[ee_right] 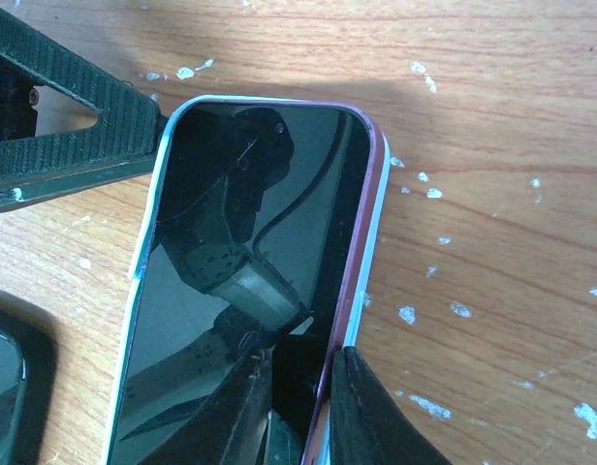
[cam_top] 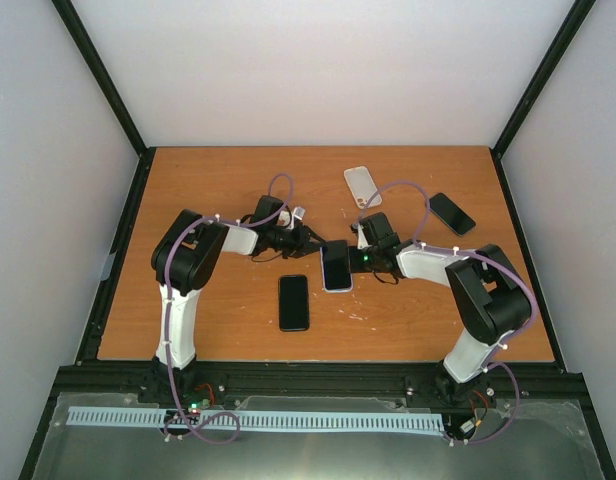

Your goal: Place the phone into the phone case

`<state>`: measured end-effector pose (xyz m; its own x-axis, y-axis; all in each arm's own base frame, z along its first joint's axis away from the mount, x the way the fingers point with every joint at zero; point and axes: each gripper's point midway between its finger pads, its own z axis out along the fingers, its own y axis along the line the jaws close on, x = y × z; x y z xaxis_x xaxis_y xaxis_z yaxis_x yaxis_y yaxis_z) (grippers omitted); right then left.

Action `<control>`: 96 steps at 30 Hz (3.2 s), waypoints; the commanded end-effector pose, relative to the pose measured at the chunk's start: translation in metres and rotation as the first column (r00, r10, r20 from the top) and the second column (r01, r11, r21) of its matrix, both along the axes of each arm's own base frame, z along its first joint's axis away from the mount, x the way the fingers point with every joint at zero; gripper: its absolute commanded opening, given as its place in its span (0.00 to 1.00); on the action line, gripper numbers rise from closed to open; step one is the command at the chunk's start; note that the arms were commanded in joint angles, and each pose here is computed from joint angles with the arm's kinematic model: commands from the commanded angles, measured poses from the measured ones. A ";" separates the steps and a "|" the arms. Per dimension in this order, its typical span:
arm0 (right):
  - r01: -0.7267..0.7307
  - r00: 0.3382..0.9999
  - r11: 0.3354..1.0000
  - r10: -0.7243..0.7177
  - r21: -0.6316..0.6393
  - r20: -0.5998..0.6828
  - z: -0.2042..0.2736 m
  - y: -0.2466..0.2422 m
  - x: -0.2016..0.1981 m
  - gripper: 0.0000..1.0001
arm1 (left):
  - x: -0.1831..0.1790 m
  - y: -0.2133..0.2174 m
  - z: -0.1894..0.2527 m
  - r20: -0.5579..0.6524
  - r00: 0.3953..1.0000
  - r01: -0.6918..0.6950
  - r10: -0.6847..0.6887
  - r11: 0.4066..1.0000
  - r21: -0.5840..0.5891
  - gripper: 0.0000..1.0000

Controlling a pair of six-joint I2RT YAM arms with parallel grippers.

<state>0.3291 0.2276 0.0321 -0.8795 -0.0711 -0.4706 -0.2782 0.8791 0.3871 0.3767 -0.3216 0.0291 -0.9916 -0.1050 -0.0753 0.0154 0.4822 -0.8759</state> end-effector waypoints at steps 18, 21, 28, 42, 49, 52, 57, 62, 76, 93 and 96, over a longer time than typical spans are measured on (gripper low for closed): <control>0.083 0.995 0.995 -0.080 0.052 -0.065 0.007 -0.009 -0.024 0.56 | -0.024 -0.007 0.015 0.060 0.998 0.016 -0.020 0.997 0.072 0.40; 0.101 0.991 0.992 -0.094 0.078 -0.095 0.002 -0.007 -0.028 0.58 | -0.027 -0.006 0.009 0.048 0.998 0.023 -0.027 0.996 0.081 0.40; 0.123 0.983 0.968 -0.088 0.217 -0.162 -0.005 0.012 -0.032 0.64 | -0.034 -0.005 -0.002 0.025 0.998 0.047 -0.050 0.995 0.086 0.36; 0.085 0.990 0.892 -0.025 0.445 -0.138 0.032 0.035 -0.025 0.62 | -0.063 -0.006 0.004 -0.009 0.994 0.104 -0.105 0.994 -0.017 0.30; 0.058 0.994 0.871 -0.003 0.487 -0.113 0.051 0.037 -0.024 0.61 | -0.070 -0.008 0.009 0.010 0.991 0.133 -0.133 0.990 -0.040 0.36; 0.054 0.993 0.858 0.006 0.511 -0.115 0.055 0.038 -0.025 0.61 | -0.071 -0.008 0.009 0.014 0.990 0.139 -0.139 0.990 -0.032 0.41; 0.060 0.992 0.827 0.014 0.559 -0.128 0.059 0.037 -0.028 0.59 | -0.073 -0.005 0.009 0.028 0.989 0.148 -0.148 0.989 -0.010 0.46; 0.076 0.990 0.806 0.007 0.587 -0.137 0.060 0.035 -0.028 0.59 | -0.075 -0.004 0.009 0.031 0.988 0.151 -0.150 0.988 -0.014 0.50; 0.119 0.979 0.746 0.021 0.656 -0.201 0.048 0.036 -0.033 0.58 | -0.080 -0.002 0.014 0.056 0.986 0.161 -0.160 0.987 -0.022 0.62; 0.144 0.972 0.779 0.002 0.610 -0.233 0.023 0.033 -0.031 0.16 | -0.079 0.002 0.007 0.043 0.988 0.145 -0.145 0.989 0.011 0.60; 0.151 0.970 0.785 -0.001 0.601 -0.243 0.019 0.033 -0.031 0.10 | -0.079 0.002 0.004 0.038 0.989 0.142 -0.143 0.990 0.016 0.60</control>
<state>0.2929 0.2593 0.0527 -0.9563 0.2410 -0.1654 -0.0459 0.4348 0.8994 0.3172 -0.3167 0.0398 -0.9873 -0.0128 -0.1586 0.1333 0.4777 -0.8684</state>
